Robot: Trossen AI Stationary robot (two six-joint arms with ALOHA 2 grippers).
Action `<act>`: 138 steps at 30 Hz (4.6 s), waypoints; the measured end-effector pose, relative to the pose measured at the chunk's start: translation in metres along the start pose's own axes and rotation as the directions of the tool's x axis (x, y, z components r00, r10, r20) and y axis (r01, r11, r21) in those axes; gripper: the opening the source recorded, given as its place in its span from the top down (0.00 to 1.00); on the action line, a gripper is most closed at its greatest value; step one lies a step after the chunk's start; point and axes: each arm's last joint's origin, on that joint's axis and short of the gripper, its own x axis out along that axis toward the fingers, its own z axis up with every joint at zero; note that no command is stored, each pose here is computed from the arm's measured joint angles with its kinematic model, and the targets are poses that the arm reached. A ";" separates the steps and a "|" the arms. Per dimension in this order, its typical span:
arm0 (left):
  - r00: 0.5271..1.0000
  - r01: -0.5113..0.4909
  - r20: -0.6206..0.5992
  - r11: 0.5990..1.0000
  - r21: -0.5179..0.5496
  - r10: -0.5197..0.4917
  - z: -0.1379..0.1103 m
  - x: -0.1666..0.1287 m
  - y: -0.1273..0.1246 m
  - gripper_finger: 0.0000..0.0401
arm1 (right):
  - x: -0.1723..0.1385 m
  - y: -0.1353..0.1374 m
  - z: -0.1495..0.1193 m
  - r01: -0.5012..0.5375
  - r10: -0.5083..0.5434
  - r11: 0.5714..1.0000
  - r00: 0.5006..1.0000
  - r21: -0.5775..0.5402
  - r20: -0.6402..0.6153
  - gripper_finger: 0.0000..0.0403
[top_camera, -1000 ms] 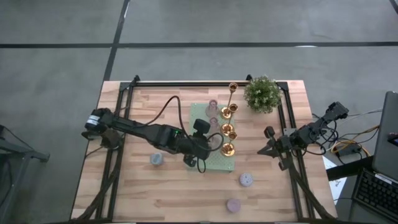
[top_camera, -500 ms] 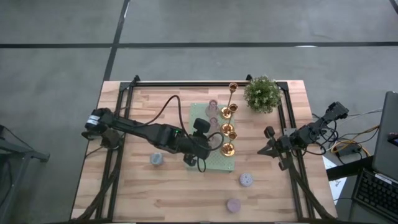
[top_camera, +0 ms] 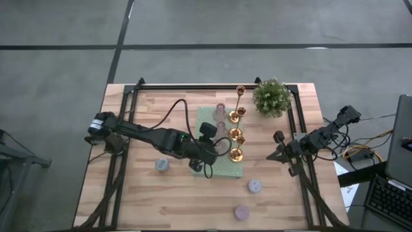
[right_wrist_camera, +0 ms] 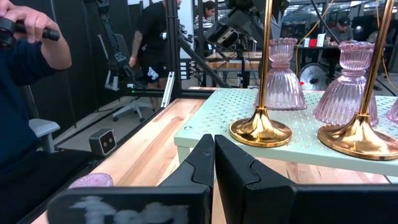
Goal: Pick & Place candle stick holders
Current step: Put the purple vase on the shelf aligned with the other purple vase, then put the blue patterned scented candle on the shelf
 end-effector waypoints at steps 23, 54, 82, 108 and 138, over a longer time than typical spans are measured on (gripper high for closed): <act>1.000 -0.004 0.012 1.000 -0.014 0.004 0.001 0.000 0.001 0.78 | 0.000 0.000 0.000 0.000 0.000 1.000 1.000 -0.001 -0.002 0.98; 0.975 -0.166 -0.178 0.971 -0.174 0.134 -0.024 0.004 -0.005 0.71 | 0.003 0.001 -0.004 0.005 -0.004 1.000 0.999 0.027 -0.049 0.98; 0.997 -0.068 0.005 0.962 -0.264 0.072 -0.015 0.019 -0.013 0.71 | 0.003 0.001 -0.004 0.006 -0.004 1.000 0.999 0.023 -0.049 0.98; 0.975 0.162 -0.077 0.899 -0.408 -0.211 -0.033 -0.049 -0.048 0.71 | 0.003 0.001 -0.004 0.007 -0.004 0.998 0.999 0.056 -0.049 0.98; 0.911 0.086 -0.212 0.665 -0.742 -0.354 -0.186 -0.045 -0.150 0.22 | 0.003 0.001 -0.004 0.007 -0.004 0.998 0.999 0.062 -0.049 0.98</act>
